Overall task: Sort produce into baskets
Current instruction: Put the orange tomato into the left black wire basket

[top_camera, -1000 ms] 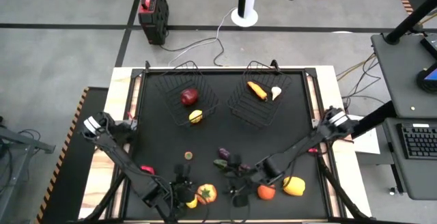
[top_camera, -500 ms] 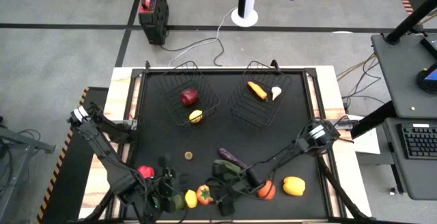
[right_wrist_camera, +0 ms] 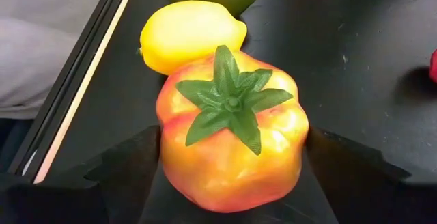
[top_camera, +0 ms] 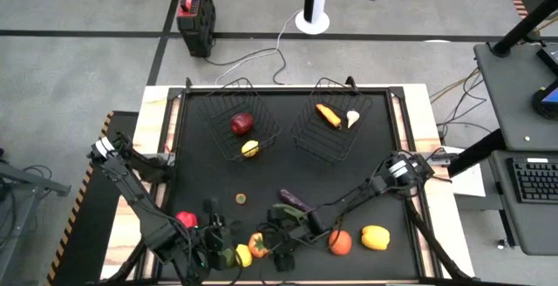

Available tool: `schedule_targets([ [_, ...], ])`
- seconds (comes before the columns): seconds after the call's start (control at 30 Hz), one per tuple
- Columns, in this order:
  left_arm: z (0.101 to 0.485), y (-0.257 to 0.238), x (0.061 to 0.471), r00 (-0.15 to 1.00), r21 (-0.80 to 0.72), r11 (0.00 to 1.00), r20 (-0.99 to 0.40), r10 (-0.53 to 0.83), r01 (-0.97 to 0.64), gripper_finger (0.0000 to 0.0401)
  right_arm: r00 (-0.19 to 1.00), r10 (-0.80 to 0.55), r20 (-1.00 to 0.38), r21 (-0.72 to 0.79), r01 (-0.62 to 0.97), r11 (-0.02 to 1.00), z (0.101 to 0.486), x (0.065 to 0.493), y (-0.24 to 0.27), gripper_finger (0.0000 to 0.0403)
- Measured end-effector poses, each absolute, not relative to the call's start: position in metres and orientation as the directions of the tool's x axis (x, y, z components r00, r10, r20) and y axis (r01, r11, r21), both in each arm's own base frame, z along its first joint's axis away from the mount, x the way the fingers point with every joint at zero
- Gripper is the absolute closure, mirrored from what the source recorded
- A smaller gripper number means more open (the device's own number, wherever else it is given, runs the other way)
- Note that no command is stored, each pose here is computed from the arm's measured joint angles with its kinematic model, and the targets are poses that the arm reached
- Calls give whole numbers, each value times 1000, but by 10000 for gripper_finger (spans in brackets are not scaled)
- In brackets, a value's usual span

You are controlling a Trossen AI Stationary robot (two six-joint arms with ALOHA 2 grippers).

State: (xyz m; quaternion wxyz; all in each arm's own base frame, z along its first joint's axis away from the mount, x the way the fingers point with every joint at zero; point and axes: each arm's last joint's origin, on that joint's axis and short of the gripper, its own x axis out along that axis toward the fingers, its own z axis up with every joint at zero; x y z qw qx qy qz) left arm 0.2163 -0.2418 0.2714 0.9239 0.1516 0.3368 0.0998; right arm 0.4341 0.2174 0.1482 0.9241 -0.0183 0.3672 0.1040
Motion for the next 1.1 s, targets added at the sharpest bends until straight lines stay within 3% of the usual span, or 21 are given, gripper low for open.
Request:
schedule_targets([
  [0.33,266,-244,218,754,350,930,-580,308,-111,338,705,179,-686,27,-222,975,161,432,211,105],
  [0.5,267,-243,219,768,378,917,-547,334,-130,338,741,166,-650,-15,-231,973,194,425,207,102],
  [0.67,270,-241,217,769,404,906,-536,348,-128,338,787,69,-613,-110,-172,979,240,411,193,101],
  [0.9,281,-232,211,781,449,881,-492,385,-151,338,844,-66,-533,-133,-6,991,305,397,138,102],
  [1.1,306,-213,199,809,472,851,-393,438,-232,338,861,-179,-477,-171,109,979,330,400,77,100],
])
